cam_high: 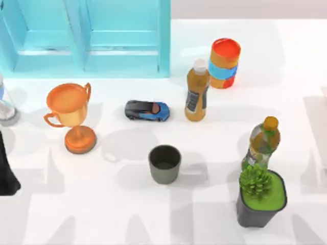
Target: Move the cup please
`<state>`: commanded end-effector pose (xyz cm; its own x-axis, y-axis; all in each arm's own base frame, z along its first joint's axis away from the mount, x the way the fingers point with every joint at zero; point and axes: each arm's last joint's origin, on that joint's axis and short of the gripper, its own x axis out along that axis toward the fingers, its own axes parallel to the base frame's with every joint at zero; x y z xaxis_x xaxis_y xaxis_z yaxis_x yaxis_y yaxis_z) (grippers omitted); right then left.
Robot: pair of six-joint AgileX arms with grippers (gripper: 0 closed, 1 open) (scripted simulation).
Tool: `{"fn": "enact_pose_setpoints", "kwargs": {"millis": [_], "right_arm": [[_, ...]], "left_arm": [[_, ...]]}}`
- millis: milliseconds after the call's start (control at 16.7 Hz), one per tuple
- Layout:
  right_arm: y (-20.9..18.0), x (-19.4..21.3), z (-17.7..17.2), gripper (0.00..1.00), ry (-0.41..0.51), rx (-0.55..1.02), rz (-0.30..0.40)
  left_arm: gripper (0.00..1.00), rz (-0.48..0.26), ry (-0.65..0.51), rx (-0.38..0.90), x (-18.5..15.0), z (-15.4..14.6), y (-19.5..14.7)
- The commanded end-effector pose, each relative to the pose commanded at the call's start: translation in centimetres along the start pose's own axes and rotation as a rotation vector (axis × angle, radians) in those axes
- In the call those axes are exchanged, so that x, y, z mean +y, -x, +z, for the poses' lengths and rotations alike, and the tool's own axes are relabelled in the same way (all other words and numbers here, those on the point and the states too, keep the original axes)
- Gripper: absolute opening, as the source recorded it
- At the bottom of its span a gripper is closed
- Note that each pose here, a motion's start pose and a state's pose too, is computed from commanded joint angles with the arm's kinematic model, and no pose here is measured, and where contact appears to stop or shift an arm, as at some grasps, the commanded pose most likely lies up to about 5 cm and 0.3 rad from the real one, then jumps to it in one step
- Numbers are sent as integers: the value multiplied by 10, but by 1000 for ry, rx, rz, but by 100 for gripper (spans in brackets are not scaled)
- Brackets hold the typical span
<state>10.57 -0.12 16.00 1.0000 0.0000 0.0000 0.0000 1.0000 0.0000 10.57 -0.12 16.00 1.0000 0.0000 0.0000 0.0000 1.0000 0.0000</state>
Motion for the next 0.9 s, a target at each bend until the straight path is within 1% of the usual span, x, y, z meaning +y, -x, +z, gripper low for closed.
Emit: {"fn": "enact_pose_setpoints", "kwargs": {"millis": [240, 420, 660, 900], "right_arm": [[0, 0, 0, 100, 0, 0, 0], [0, 0, 0, 100, 0, 0, 0], [0, 0, 0, 100, 0, 0, 0], [0, 0, 0, 100, 0, 0, 0]], "left_arm": [[100, -14, 10, 22, -1, 5, 0], [100, -61, 47, 105, -6, 26, -2], [100, -143, 121, 300, -19, 70, -17], [100, -208, 186, 567, -45, 118, -53]]}}
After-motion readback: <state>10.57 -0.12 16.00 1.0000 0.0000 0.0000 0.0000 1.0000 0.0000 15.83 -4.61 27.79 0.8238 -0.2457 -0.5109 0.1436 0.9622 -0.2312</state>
